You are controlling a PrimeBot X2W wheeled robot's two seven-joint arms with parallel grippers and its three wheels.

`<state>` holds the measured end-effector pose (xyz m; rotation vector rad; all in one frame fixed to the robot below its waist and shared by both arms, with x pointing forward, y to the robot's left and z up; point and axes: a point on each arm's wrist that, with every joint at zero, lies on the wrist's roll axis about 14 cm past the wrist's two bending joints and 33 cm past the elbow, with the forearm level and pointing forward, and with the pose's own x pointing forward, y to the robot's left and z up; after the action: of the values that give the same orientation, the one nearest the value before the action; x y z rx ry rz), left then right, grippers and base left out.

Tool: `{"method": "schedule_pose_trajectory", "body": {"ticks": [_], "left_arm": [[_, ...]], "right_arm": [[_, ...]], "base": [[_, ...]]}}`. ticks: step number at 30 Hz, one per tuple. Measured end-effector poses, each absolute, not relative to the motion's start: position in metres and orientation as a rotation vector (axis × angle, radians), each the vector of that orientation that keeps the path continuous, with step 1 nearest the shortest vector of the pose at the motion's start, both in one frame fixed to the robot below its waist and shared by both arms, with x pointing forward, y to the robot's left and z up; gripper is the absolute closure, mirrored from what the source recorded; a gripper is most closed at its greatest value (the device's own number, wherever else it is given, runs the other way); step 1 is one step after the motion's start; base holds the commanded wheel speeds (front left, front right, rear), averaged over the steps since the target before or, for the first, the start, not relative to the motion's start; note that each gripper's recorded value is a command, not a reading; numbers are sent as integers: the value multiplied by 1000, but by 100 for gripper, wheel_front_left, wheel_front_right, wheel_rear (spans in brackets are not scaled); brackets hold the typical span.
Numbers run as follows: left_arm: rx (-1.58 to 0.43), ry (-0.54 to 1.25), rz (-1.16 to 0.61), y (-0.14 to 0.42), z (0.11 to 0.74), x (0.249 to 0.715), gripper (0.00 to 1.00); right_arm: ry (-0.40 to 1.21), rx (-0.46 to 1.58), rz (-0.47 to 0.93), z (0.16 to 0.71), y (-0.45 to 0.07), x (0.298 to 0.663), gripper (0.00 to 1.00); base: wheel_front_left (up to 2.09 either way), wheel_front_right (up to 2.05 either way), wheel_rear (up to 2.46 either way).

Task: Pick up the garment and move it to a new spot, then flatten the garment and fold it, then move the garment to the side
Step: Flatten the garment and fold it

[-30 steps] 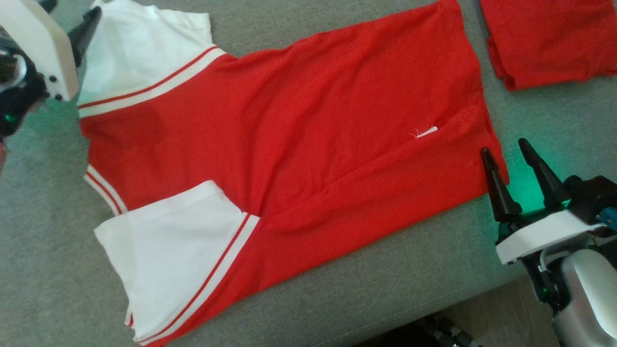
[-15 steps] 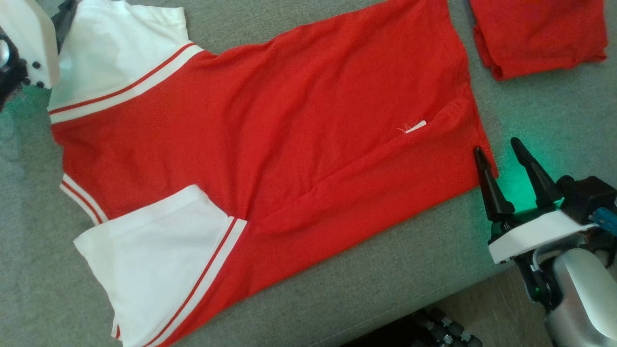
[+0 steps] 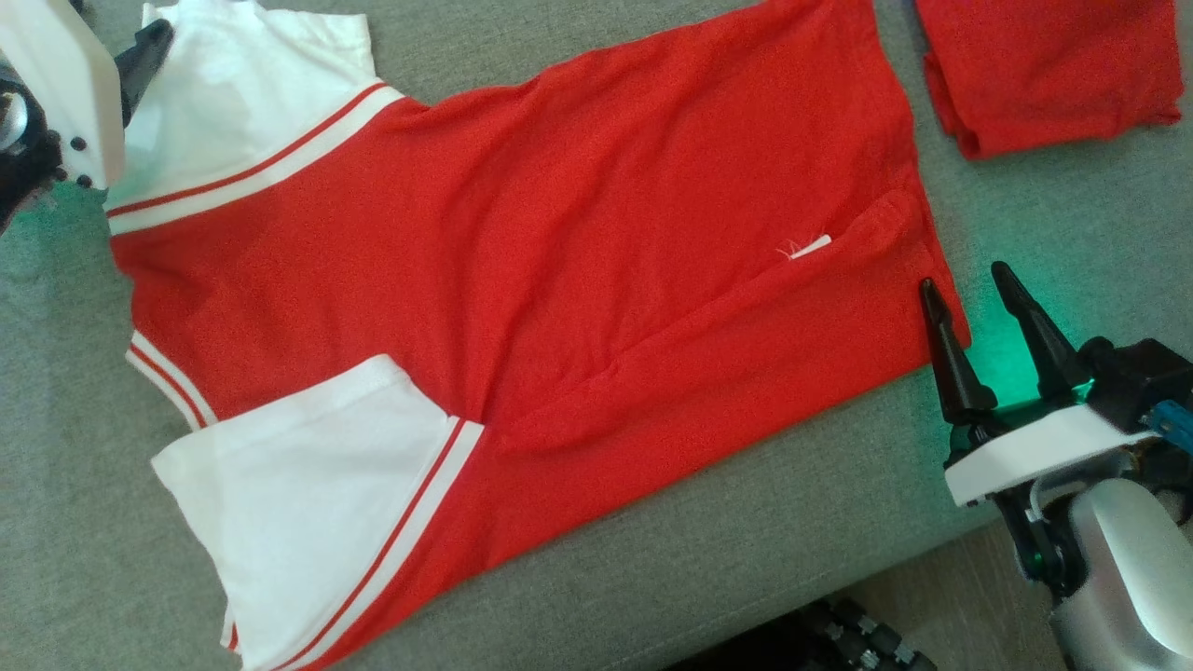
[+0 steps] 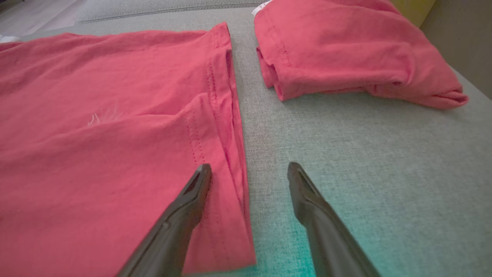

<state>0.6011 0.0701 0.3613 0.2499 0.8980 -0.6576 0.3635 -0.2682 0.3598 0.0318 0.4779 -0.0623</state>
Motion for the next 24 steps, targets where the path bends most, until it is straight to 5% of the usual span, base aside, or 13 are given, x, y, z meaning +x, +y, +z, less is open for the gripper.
{"method": "schedule_pose_trajectory", "body": {"ticks": [9, 10, 11, 14, 16, 24], "left_arm": [[255, 901, -699, 62, 356, 598, 5], [264, 901, -705, 61, 356, 597, 17], [273, 901, -715, 59, 355, 596, 50], [281, 905, -734, 54, 353, 593, 66], [276, 910, -744, 52, 353, 591, 100], [330, 797, -763, 51, 360, 594, 100]], "right_arm": [[485, 36, -64, 356, -267, 364, 0], [485, 36, -65, 356, -267, 364, 0], [486, 37, -66, 357, -267, 364, 0], [486, 34, -69, 357, -268, 363, 0], [487, 31, -71, 357, -269, 363, 0], [452, 37, -38, 369, -262, 378, 0]], "base": [[0, 0, 0], [0, 0, 0], [0, 0, 0], [0, 0, 0], [0, 0, 0], [0, 0, 0]]}}
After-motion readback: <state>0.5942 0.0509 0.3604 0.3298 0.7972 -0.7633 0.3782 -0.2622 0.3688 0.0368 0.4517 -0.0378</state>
